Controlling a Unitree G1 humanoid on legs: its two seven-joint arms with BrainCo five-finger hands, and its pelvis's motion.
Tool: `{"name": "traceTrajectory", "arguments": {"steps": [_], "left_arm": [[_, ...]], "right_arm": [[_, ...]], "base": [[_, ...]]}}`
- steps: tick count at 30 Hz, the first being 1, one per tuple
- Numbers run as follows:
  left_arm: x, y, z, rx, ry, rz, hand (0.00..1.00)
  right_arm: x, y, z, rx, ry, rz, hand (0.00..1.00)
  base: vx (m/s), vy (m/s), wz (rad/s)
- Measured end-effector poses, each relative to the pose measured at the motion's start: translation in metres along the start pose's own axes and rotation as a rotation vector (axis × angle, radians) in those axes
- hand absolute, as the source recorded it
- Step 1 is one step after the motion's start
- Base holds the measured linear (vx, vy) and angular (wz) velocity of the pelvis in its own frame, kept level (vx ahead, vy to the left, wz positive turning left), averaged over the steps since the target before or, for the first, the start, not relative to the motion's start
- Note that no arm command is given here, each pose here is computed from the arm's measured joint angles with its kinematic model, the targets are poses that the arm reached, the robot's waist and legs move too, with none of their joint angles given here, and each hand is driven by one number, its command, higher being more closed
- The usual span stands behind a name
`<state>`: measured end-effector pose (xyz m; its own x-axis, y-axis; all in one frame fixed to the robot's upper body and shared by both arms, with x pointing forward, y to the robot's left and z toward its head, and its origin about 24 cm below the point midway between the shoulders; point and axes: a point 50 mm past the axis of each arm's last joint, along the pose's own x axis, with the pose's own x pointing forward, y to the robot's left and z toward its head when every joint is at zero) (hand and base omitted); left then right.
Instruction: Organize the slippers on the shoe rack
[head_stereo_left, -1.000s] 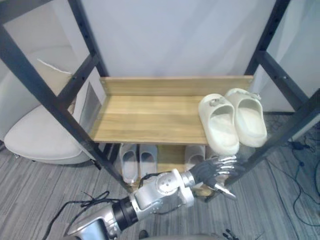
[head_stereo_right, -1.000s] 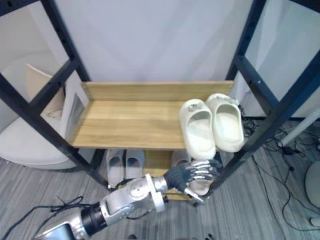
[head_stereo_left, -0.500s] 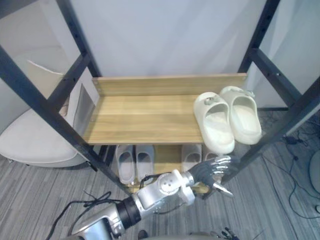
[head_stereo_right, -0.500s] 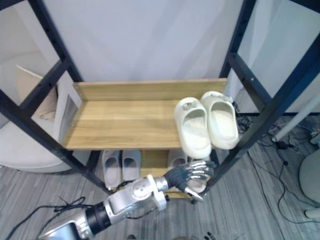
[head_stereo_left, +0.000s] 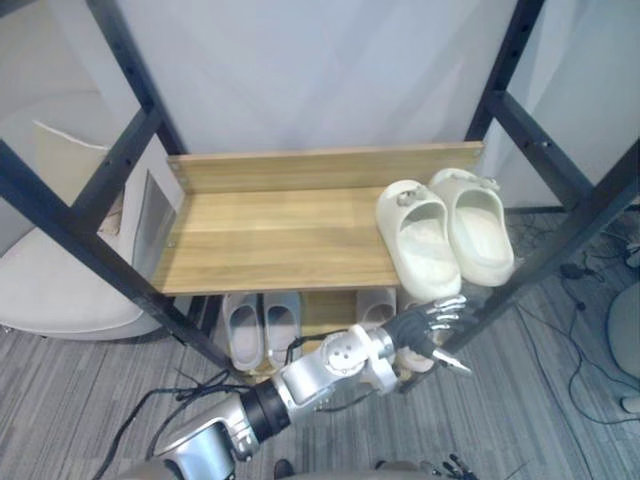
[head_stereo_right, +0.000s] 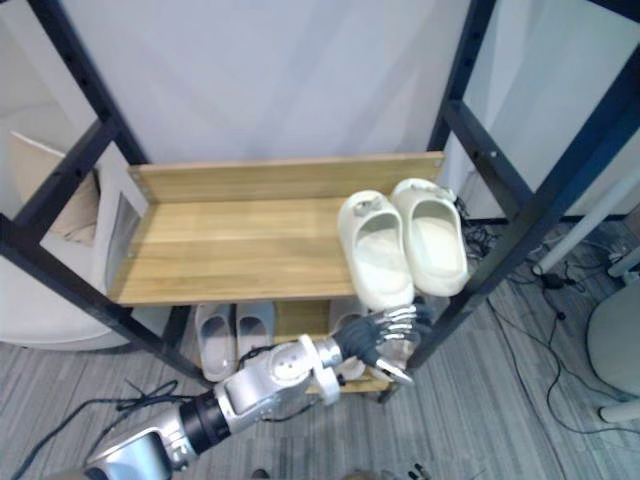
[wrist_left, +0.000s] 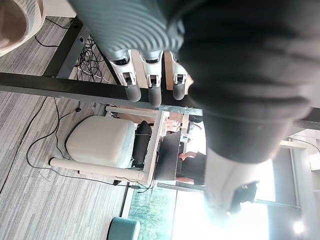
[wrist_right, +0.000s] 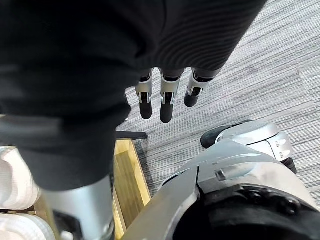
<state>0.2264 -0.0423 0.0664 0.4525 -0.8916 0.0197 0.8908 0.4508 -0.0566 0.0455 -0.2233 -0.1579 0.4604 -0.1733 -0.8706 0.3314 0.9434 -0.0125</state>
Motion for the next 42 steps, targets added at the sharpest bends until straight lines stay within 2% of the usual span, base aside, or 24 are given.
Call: {"name": "traceTrajectory", "arguments": {"steps": [10, 33, 38, 42], "left_arm": [[0.001, 0.020, 0.003, 0.054, 0.006, 0.094, 0.00], [0.009, 0.019, 0.009, 0.071, -0.012, 0.085, 0.00], [-0.003, 0.010, -0.004, 0.019, 0.001, 0.067, 0.00], [-0.025, -0.002, -0.037, -0.035, 0.110, 0.029, 0.00]], "right_arm": [[0.000, 0.000, 0.001, 0.001, -0.002, 0.001, 0.00], [0.000, -0.001, 0.001, 0.020, -0.004, -0.010, 0.00], [0.000, -0.001, 0.001, 0.018, -0.004, -0.009, 0.00], [0.001, 0.000, 0.003, -0.010, -0.008, 0.005, 0.00]], "base": [[0.00, 0.000, 0.00], [0.00, 0.000, 0.01], [0.00, -0.007, 0.07], [-0.03, -0.011, 0.03]]}}
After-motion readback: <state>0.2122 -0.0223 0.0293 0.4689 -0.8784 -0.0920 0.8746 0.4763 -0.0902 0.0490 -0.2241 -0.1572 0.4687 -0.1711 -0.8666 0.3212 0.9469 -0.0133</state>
